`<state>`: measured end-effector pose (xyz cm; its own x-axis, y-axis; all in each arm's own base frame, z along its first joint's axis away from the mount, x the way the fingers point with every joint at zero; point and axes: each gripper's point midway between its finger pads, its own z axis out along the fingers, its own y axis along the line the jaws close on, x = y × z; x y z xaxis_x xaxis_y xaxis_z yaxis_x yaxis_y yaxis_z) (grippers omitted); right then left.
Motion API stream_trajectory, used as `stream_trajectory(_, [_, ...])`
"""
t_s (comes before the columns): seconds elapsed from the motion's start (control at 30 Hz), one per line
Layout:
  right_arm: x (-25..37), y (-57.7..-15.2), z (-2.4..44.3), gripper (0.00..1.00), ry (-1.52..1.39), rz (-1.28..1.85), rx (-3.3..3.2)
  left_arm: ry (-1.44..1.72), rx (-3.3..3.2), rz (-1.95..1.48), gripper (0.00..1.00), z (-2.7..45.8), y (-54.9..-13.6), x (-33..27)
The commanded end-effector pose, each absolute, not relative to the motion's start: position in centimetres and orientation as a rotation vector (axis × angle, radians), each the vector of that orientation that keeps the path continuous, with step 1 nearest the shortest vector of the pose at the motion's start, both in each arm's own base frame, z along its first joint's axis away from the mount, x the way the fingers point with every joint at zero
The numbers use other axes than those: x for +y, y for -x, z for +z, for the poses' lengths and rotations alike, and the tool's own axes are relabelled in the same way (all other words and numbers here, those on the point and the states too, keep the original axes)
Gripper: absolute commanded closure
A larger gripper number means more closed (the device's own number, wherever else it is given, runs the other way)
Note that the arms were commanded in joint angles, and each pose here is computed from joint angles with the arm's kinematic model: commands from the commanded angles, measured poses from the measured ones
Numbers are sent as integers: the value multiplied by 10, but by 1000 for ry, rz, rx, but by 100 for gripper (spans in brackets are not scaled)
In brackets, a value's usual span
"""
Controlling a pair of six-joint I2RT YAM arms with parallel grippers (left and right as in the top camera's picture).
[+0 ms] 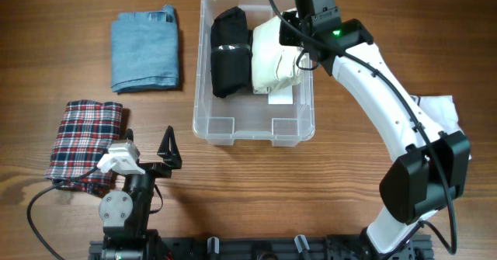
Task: Pack container
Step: 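Place the cream cloth in the bin beside the black garment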
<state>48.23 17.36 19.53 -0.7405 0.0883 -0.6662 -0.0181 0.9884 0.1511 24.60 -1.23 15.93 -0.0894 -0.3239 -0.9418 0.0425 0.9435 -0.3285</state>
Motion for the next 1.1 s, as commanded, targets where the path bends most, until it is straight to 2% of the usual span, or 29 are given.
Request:
stream_trajectory(0.0, [171,-488,178,96,-25,102,2419,218,1637,-277,0,157,-246,-8])
stream_trajectory(0.77, [162,-476,50,96,63,-133,2689,218,1637,-277,0,157,-246,-8])
stream_trajectory(1.07, [160,-472,34,96,66,-155,2725,218,1637,-277,0,157,-246,-8])
